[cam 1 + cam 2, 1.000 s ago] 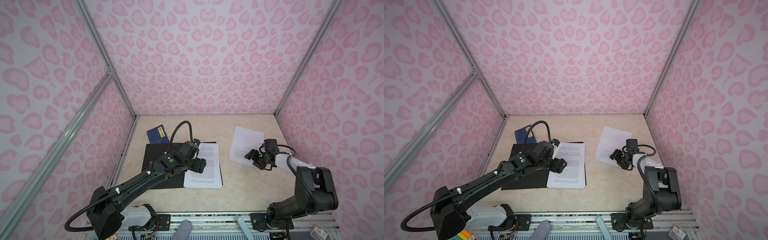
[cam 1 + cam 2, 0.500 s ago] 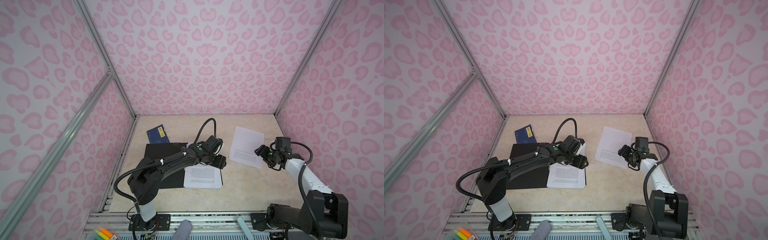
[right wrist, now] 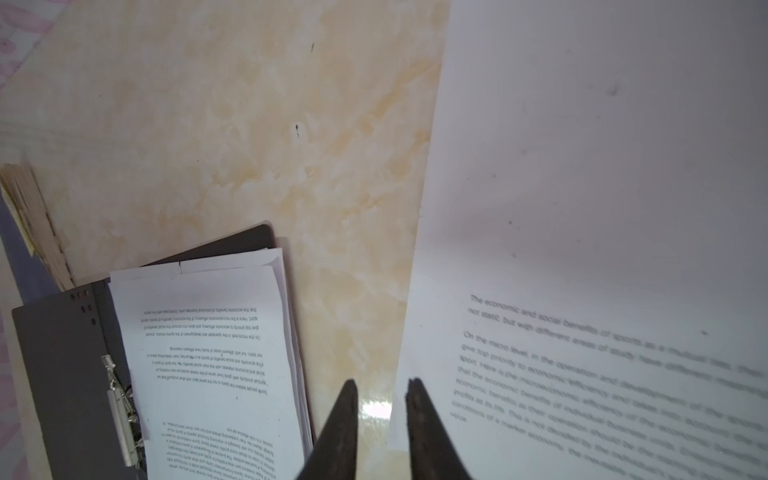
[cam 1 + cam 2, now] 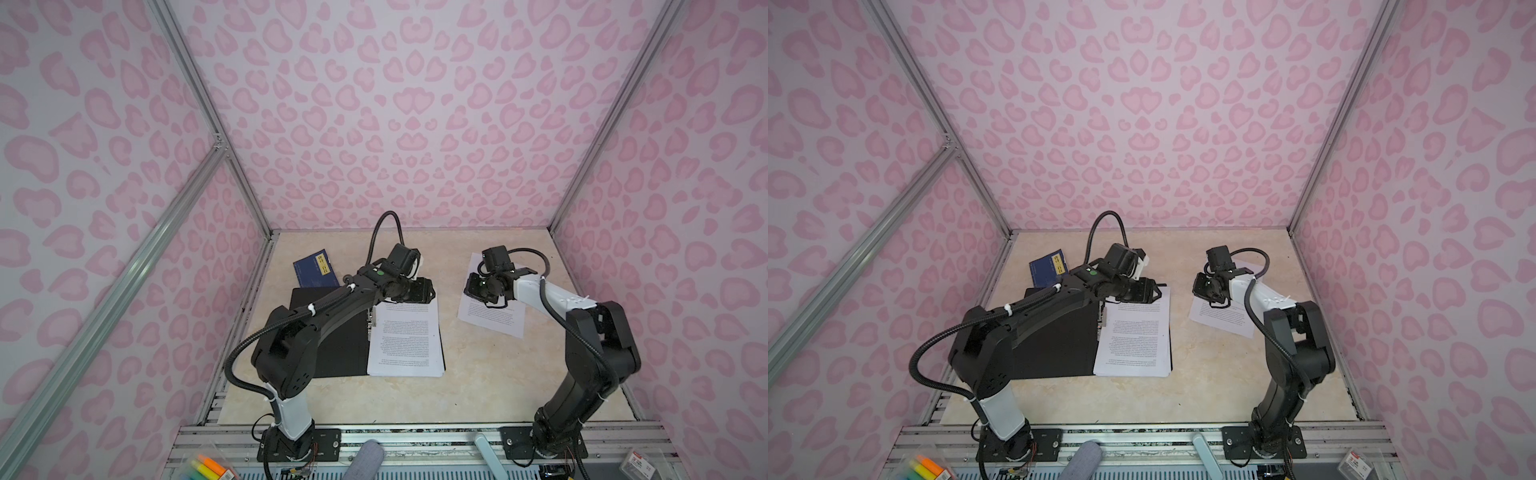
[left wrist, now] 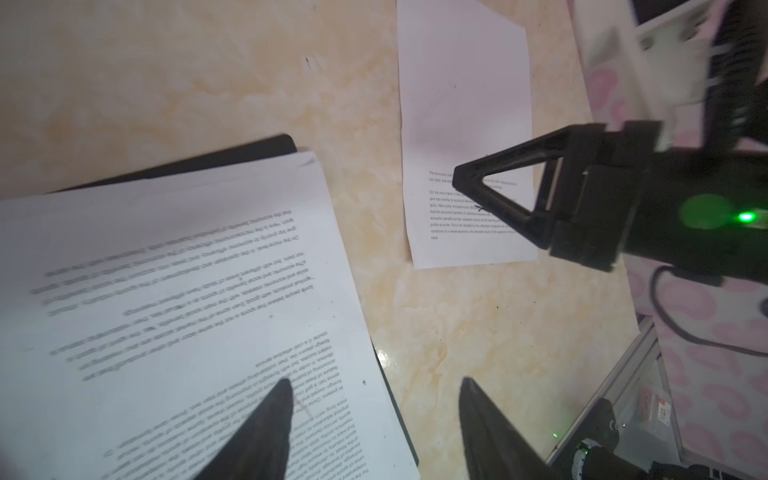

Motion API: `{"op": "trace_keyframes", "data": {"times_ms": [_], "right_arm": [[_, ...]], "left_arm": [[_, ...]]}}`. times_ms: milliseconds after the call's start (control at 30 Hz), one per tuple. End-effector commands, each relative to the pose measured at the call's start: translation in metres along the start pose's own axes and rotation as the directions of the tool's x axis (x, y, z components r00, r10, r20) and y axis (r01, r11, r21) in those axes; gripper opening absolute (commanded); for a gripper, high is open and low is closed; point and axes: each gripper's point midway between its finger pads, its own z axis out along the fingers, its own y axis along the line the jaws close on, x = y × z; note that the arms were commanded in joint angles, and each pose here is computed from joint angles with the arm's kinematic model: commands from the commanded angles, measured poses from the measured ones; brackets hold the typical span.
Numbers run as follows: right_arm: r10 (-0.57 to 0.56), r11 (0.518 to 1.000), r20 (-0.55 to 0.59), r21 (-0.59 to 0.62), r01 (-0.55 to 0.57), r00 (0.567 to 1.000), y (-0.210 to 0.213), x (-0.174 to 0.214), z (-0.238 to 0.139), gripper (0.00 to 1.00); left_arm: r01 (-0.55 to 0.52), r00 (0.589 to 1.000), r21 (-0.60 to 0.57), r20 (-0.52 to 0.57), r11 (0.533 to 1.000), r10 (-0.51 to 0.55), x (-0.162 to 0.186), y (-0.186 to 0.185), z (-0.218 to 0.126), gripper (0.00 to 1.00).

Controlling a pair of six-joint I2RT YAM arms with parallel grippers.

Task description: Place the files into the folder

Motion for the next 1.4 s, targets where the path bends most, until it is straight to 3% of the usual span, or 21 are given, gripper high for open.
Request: {"op": "trace_keyframes", "data": {"times_ms": [0, 333, 900, 1167, 1367], "right_arm": [[-0.062, 0.993, -0.054, 0.095, 0.067, 0.997, 0.004, 0.010, 0.020, 0.16], [-0.115, 0.982, -0.122, 0.138, 0.131, 0.986, 0.031, 0.028, 0.057, 0.13], [-0.142, 0.983, -0.136, 0.097, 0.156, 0.980, 0.071, 0.027, 0.081, 0.13], [-0.109, 0.982, -0.091, 0.142, 0.122, 0.990, 0.059, 0.012, 0.067, 0.14], [-0.087, 0.987, -0.036, 0.134, 0.091, 0.996, 0.037, -0.006, 0.036, 0.36]], "left_arm": [[0.030, 0.998, -0.007, 0.054, 1.000, -0.030, -0.007, 0.014, -0.030, 0.65], [0.103, 0.988, -0.093, 0.124, 0.990, -0.091, 0.001, 0.070, -0.074, 0.65], [0.135, 0.983, -0.111, 0.138, 0.985, -0.119, 0.012, 0.092, -0.082, 0.65], [0.137, 0.983, -0.115, 0.140, 0.984, -0.120, 0.015, 0.094, -0.085, 0.65], [0.126, 0.987, -0.066, 0.108, 0.990, -0.119, 0.020, 0.087, -0.079, 0.66]]}}
